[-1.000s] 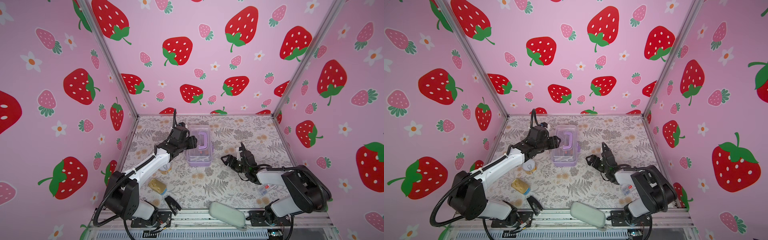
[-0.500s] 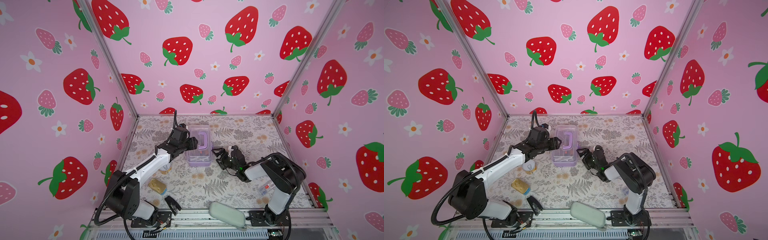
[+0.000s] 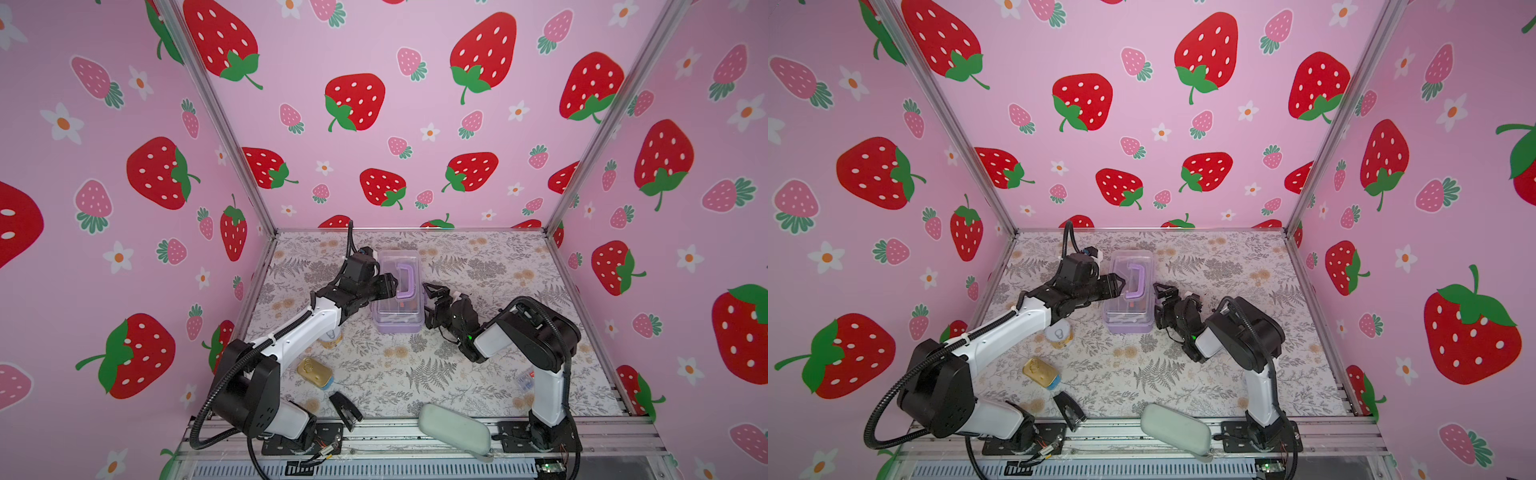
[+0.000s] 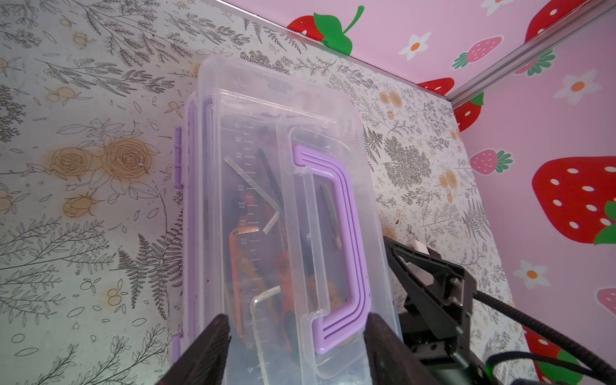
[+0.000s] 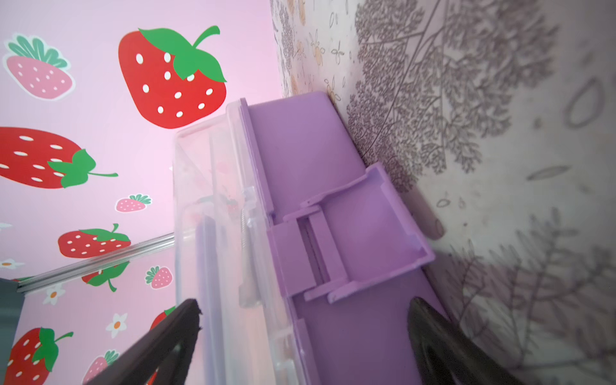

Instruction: Pack the tool kit

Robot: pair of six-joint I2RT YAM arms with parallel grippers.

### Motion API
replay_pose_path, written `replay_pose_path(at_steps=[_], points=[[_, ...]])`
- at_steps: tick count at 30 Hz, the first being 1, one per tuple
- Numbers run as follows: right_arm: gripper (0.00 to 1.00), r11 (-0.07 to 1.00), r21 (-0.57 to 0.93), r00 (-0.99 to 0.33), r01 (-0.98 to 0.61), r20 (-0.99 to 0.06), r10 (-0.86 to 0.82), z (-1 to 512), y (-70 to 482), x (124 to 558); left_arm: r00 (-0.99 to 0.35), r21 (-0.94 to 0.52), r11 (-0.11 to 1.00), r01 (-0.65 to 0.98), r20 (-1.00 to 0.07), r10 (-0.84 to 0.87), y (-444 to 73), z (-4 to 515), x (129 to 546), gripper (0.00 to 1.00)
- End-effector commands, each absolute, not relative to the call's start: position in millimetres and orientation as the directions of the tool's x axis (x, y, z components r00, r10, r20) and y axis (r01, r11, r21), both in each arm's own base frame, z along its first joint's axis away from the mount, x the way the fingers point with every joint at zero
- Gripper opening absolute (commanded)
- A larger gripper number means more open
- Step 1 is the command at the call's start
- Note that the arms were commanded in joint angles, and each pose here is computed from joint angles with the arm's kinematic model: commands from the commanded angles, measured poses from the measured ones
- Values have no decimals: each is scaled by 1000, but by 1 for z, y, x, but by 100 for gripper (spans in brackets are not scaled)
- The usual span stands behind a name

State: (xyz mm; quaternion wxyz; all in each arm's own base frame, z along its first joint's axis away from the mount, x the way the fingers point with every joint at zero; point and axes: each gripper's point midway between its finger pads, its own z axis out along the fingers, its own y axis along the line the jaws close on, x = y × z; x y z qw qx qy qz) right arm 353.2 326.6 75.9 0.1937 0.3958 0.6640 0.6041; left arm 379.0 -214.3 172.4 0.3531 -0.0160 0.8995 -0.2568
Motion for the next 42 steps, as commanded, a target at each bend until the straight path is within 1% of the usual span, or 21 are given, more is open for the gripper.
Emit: replay_pose_path(at_steps=[1, 7, 12, 14, 16, 17, 19, 25, 27, 30, 36, 42], points=[[99, -209, 920, -599, 331, 376, 707, 88, 344, 358, -770, -496, 856, 146, -600, -216, -222, 159, 379, 67], [99, -257, 905, -573, 340, 416, 706, 82, 348, 370, -781, -499, 851, 165, -593, -196, -237, 156, 375, 67], [99, -277, 907, -553, 317, 414, 723, 84, 336, 383, -788, -473, 864, 175, -593, -164, -246, 151, 375, 66], [99, -243, 929, -562, 280, 364, 743, 89, 329, 391, -792, -467, 867, 174, -589, -159, -247, 147, 375, 66], [100, -176, 950, -588, 258, 299, 752, 91, 327, 399, -797, -464, 870, 168, -583, -157, -247, 143, 375, 66], [98, -143, 960, -606, 242, 264, 751, 92, 327, 403, -799, -463, 871, 166, -580, -156, -247, 142, 375, 65], [94, -109, 971, -632, 212, 221, 743, 95, 329, 410, -803, -460, 872, 164, -575, -153, -248, 139, 375, 65], [79, -69, 991, -751, 118, 134, 647, 106, 358, 419, -810, -438, 885, 154, -569, -141, -245, 135, 373, 65], [74, -74, 993, -768, 97, 121, 629, 108, 362, 419, -810, -434, 888, 151, -570, -141, -243, 136, 373, 65], [69, -52, 996, -775, 69, 86, 626, 110, 361, 416, -813, -428, 891, 149, -566, -136, -243, 135, 371, 65], [69, 90, 996, -794, 4, -52, 606, 117, 358, 406, -825, -417, 898, 142, -550, -125, -244, 129, 367, 64], [74, 237, 968, -783, -79, -208, 586, 129, 352, 403, -827, -402, 904, 142, -550, -115, -243, 129, 363, 64]])
